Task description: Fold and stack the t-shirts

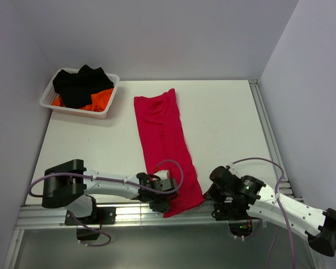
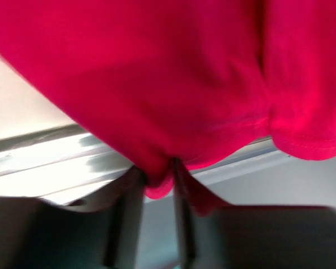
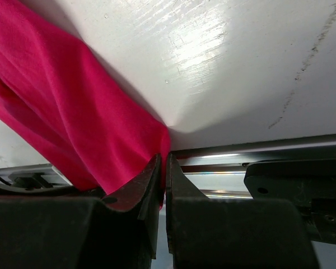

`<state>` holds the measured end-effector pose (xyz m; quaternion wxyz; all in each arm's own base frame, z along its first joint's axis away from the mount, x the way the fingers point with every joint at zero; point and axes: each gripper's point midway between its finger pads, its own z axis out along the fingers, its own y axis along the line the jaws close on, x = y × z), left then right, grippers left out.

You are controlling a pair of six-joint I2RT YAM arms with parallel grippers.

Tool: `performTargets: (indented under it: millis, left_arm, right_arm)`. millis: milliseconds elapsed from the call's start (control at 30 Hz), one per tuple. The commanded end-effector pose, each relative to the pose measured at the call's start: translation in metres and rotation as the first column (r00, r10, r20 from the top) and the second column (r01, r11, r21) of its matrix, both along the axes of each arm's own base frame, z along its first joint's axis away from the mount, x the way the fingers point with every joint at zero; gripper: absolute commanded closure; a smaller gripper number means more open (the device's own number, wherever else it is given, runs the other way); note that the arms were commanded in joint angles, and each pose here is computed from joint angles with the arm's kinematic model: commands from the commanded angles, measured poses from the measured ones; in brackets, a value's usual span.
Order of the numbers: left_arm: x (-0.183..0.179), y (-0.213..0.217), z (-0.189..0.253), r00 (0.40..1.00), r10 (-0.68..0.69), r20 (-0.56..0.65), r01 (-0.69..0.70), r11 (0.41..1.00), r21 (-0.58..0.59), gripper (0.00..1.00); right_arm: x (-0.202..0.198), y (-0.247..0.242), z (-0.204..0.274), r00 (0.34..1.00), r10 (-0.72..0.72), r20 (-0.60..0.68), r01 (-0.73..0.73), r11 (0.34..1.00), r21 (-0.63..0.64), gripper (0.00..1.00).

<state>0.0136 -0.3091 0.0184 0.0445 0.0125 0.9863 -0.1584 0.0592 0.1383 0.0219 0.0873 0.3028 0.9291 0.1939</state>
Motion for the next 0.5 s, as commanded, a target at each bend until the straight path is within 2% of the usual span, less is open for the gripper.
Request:
performTargets:
  millis: [0, 33, 100, 133, 267, 467]
  left_arm:
    - [-0.001, 0.003, -0.024, 1.000, -0.020, 0.003, 0.020, 0.999, 0.048, 0.76]
    - [-0.002, 0.002, -0.025, 1.000, -0.018, -0.001, 0.018, 0.999, 0.049, 0.86]
    - [-0.002, 0.004, -0.027, 1.000, -0.017, -0.004, 0.017, 0.998, 0.055, 0.93]
    - [-0.002, 0.005, -0.026, 1.000, -0.015, -0.004, 0.015, 0.998, 0.058, 0.99]
    - [-0.003, 0.013, -0.022, 1.000, -0.019, 0.000, 0.019, 0.996, 0.088, 1.00]
    - [-0.001, 0.019, 0.003, 0.999, -0.026, 0.022, 0.025, 0.998, 0.062, 1.00]
  right_arm:
    - [-0.001, -0.008, -0.006, 1.000, -0.012, 0.004, 0.013, 0.999, -0.033, 1.00]
    - [-0.002, -0.009, -0.007, 1.000, -0.011, 0.002, 0.011, 0.999, -0.037, 1.00]
    - [-0.001, -0.009, -0.007, 1.000, -0.014, 0.005, 0.015, 0.999, -0.033, 1.00]
    - [-0.001, -0.009, -0.008, 1.000, -0.012, 0.007, 0.013, 0.999, -0.029, 1.00]
    - [-0.002, -0.005, -0.008, 1.000, -0.009, 0.008, 0.009, 1.000, -0.007, 1.00]
    - [-0.003, 0.001, 0.003, 0.999, 0.041, 0.002, -0.041, 0.999, -0.003, 1.00]
